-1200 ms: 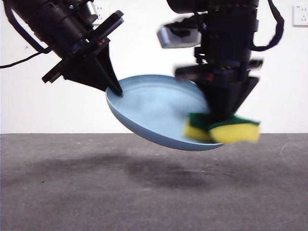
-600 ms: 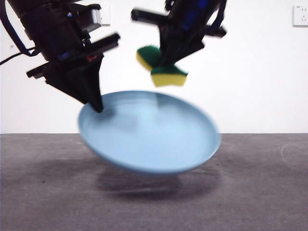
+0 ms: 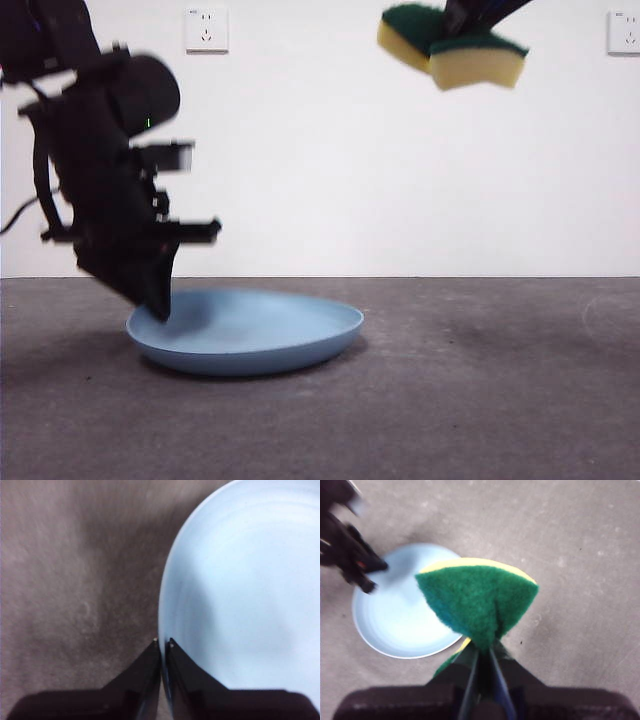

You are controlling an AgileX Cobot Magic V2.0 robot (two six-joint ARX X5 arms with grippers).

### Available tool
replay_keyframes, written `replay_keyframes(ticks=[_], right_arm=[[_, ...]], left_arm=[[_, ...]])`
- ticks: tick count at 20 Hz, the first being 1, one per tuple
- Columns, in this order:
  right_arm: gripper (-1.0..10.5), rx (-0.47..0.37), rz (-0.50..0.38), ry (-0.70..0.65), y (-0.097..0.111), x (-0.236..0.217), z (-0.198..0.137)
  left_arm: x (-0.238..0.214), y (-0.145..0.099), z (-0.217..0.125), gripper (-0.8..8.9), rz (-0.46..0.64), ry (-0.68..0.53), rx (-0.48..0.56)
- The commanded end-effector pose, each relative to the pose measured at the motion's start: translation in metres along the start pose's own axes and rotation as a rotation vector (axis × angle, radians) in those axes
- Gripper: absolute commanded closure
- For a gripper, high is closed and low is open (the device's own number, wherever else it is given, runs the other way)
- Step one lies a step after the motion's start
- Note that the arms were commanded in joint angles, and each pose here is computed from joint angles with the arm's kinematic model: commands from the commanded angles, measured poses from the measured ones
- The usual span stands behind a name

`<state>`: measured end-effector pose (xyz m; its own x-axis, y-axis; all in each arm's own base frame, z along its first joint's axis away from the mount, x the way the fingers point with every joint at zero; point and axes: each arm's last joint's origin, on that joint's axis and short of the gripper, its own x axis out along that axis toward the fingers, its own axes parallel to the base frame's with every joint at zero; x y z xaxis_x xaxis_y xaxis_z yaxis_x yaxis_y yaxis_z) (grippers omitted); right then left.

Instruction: Pick up the plate,pick up the cloth,clean the plate with the cloth

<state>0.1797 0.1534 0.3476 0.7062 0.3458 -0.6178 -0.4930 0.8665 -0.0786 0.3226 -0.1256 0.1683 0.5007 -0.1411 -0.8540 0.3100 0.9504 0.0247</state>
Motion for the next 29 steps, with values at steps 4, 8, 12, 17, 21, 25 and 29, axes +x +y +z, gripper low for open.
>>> replay_keyframes(ticks=[4, 8, 12, 17, 21, 25, 29], right_arm=[[9.6, 0.018, -0.130, -0.015, -0.002, 0.007, 0.001], [9.6, 0.083, -0.153, 0.002, -0.005, 0.044, 0.006], [9.6, 0.148, -0.120, 0.165, -0.018, 0.107, -0.008], [9.6, 0.229, -0.024, 0.383, -0.033, 0.172, -0.040], [9.4, 0.255, 0.020, 0.474, -0.036, 0.196, -0.057], [6.8, 0.257, 0.031, 0.491, -0.036, 0.197, -0.060], [3.0, 0.258, 0.019, 0.504, -0.038, 0.197, -0.061]], left_arm=[[-0.004, 0.002, -0.010, 4.23, 0.023, 0.079, 0.007], [-0.062, -0.003, 0.001, 4.23, -0.024, -0.065, -0.005], [-0.140, -0.008, -0.001, 4.36, -0.064, -0.259, 0.010], [-0.220, -0.009, -0.031, 4.36, -0.168, -0.411, 0.010], [-0.245, -0.007, -0.050, 4.36, -0.217, -0.429, 0.004], [-0.246, -0.006, -0.056, 4.36, -0.211, -0.389, 0.005], [-0.246, -0.006, -0.056, 4.36, -0.210, -0.388, 0.006]])
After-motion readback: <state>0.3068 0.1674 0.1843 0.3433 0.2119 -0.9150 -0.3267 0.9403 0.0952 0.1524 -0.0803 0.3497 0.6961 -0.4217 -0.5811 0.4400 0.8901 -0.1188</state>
